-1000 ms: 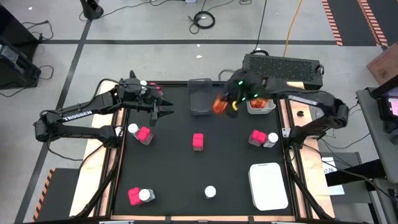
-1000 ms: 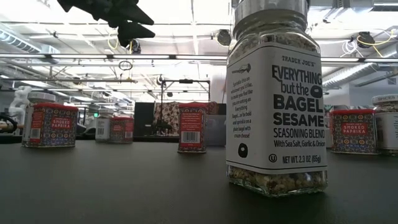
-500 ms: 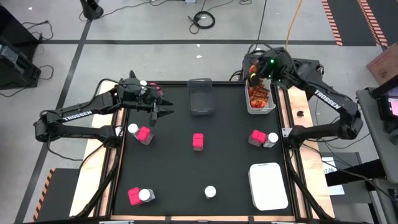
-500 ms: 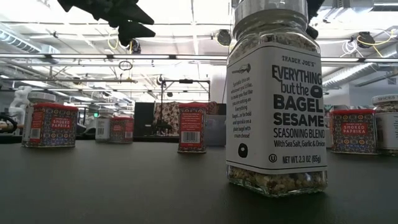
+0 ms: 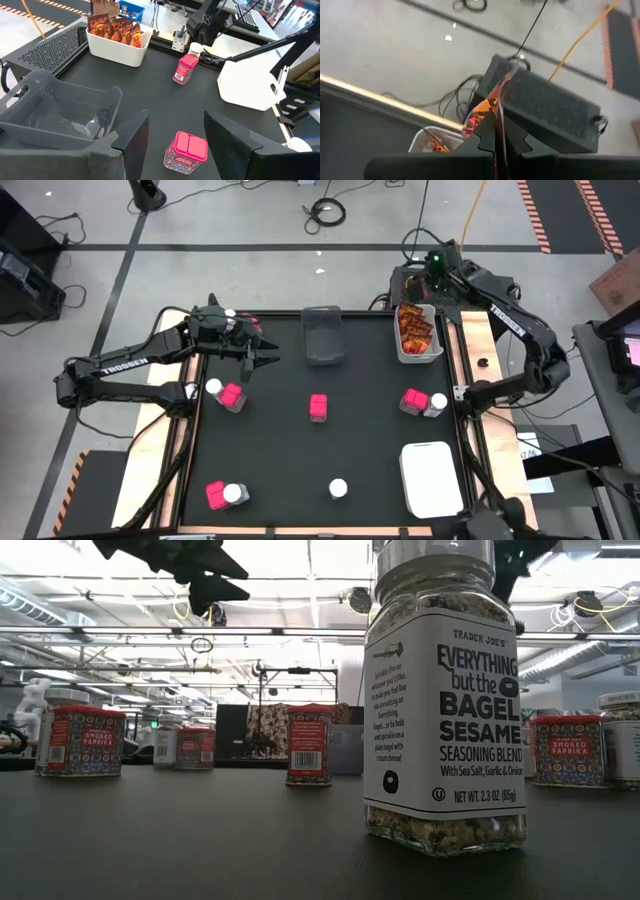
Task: Sort spices by type
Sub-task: Put the orange seasoning pack into the top white bin
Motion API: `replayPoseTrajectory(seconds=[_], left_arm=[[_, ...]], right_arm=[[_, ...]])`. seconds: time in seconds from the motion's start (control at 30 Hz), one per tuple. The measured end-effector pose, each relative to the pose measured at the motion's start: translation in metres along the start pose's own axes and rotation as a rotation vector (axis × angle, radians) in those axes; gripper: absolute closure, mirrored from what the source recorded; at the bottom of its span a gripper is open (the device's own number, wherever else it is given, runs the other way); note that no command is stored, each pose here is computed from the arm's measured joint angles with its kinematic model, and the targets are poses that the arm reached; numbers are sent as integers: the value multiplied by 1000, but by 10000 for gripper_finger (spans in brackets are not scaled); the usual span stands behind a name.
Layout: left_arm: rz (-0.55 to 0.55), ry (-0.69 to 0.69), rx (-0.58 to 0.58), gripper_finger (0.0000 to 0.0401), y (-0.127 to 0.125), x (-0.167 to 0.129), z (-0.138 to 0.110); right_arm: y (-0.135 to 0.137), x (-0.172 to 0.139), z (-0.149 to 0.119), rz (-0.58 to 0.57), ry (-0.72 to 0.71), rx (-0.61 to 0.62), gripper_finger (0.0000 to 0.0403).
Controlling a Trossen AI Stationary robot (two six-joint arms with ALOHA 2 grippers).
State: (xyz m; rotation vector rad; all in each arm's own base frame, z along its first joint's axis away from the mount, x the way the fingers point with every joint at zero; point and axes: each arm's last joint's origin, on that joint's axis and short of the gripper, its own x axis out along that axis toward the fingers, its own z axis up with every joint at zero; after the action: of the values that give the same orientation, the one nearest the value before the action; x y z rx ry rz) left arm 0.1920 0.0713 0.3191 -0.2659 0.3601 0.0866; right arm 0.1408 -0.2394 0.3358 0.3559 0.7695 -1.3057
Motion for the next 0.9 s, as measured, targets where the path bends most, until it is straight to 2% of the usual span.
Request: replayPoseTrajectory(seconds=[0.27,0.6,0.9], left_arm=[[1,0,-27,207,0,0,0],[15,-2,-24,207,0,0,0],[30,-4,-19,207,1,0,0]], right_arm=[[6,40,-34,-10,107,-7,402],[11,61,-77,-8,242,23,402],[13,66,-80,-6,207,55,402]])
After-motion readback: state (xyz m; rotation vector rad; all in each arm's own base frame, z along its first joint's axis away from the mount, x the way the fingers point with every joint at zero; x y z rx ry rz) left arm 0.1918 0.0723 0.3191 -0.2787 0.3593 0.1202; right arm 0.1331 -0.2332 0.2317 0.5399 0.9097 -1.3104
